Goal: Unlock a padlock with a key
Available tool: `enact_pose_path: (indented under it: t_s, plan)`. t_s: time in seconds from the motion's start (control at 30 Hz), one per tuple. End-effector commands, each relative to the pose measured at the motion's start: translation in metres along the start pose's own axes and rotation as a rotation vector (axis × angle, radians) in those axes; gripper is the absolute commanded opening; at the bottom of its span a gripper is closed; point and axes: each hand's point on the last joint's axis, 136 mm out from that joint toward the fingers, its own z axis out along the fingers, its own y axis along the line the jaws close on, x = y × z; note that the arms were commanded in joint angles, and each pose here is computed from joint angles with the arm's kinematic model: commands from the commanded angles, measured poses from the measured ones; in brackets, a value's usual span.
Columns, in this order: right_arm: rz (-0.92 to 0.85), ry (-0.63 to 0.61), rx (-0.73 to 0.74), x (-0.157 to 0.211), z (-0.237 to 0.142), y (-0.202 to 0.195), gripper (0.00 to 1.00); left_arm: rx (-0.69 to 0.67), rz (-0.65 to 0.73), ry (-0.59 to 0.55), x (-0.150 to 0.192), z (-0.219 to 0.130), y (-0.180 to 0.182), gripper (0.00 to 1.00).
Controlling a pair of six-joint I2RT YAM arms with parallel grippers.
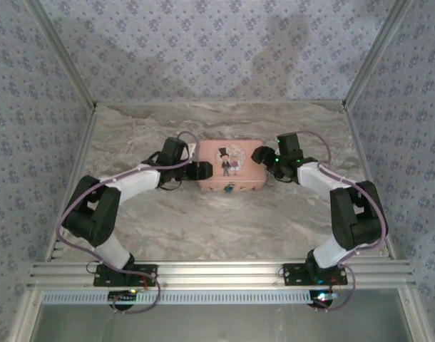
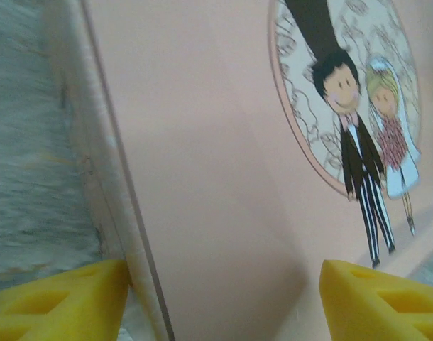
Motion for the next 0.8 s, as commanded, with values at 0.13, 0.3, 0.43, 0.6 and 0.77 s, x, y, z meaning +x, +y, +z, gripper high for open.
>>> enact_pose_path:
  t_s: [0.13,0.3,0.43,0.6,0.77]
  plan:
    - [-0.055,0.056,-0.049,0.006,-0.003,0.014,0.78,0.003,0.011,-0.047,0.000,-0.014,-0.018,0.76]
    - [-0.073,0.071,-0.034,0.007,-0.015,0.010,0.78,-0.096,0.014,-0.085,-0.005,-0.034,0.000,0.79]
    - [-0.073,0.097,-0.051,0.015,-0.016,0.012,0.77,-0.152,-0.008,-0.129,-0.009,-0.052,0.013,0.81]
    - [-0.103,0.130,-0.076,0.031,-0.016,0.024,0.77,-0.183,-0.042,-0.202,-0.015,-0.075,0.022,0.98]
    - [-0.144,0.102,-0.022,0.030,-0.026,0.020,0.80,-0.161,-0.271,-0.257,-0.016,-0.098,0.053,0.98]
